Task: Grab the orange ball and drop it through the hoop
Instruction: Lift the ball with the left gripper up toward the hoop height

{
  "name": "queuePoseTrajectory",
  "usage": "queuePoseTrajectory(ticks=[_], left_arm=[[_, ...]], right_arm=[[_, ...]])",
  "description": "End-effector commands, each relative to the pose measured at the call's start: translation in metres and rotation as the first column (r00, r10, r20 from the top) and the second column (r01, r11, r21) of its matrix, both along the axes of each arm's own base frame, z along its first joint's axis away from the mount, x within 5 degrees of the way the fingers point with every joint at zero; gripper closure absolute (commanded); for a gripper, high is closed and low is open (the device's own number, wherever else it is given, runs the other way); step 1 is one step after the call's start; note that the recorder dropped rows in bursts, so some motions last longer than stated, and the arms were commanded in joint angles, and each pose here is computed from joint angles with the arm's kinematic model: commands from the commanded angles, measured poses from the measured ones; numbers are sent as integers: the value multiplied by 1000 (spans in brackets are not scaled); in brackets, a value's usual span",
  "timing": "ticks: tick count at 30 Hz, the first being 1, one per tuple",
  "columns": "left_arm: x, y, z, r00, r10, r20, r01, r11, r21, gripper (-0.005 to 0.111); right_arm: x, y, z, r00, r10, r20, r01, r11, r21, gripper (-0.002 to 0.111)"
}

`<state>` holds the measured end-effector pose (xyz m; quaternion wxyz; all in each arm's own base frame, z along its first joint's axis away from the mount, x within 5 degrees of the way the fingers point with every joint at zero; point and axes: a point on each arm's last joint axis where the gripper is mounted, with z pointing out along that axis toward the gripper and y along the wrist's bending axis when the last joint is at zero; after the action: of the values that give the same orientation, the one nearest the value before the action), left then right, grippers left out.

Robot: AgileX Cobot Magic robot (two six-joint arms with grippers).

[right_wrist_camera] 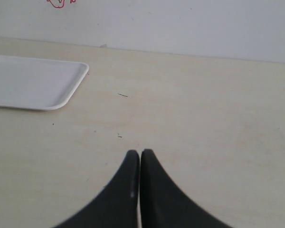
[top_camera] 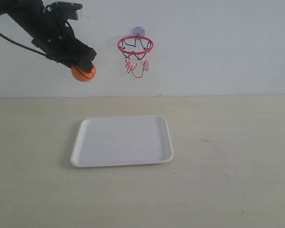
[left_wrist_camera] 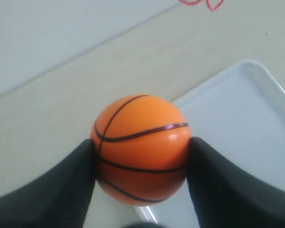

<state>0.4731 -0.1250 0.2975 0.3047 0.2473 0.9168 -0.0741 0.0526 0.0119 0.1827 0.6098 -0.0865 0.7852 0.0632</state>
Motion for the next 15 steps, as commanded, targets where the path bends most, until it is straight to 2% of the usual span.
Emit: queuePoseTrajectory(ticks=[1,3,9,12,15], left_arm=[[2,-6,23,979,-96,179,99,995,-7,103],[6,-8,28,962,-107,252,118,993,-26,103],[18,-14,48,885,-29,464,125,976,-178,103],[25,-10,53,856,29,516,136,951,-277,103],[30,-1,46,865,25,501,186,912,-366,103]], right_arm=[[0,0,1,1000,-5,10,5,1000,-5,109],[0,0,1,1000,-5,10,5,1000,-5,109],[0,0,1,1000,-5,10,5,1000,-5,109],[0,0,1,1000,-5,10,5,1000,-5,109],[0,0,1,1000,-6,10,6,1000,-4,109]])
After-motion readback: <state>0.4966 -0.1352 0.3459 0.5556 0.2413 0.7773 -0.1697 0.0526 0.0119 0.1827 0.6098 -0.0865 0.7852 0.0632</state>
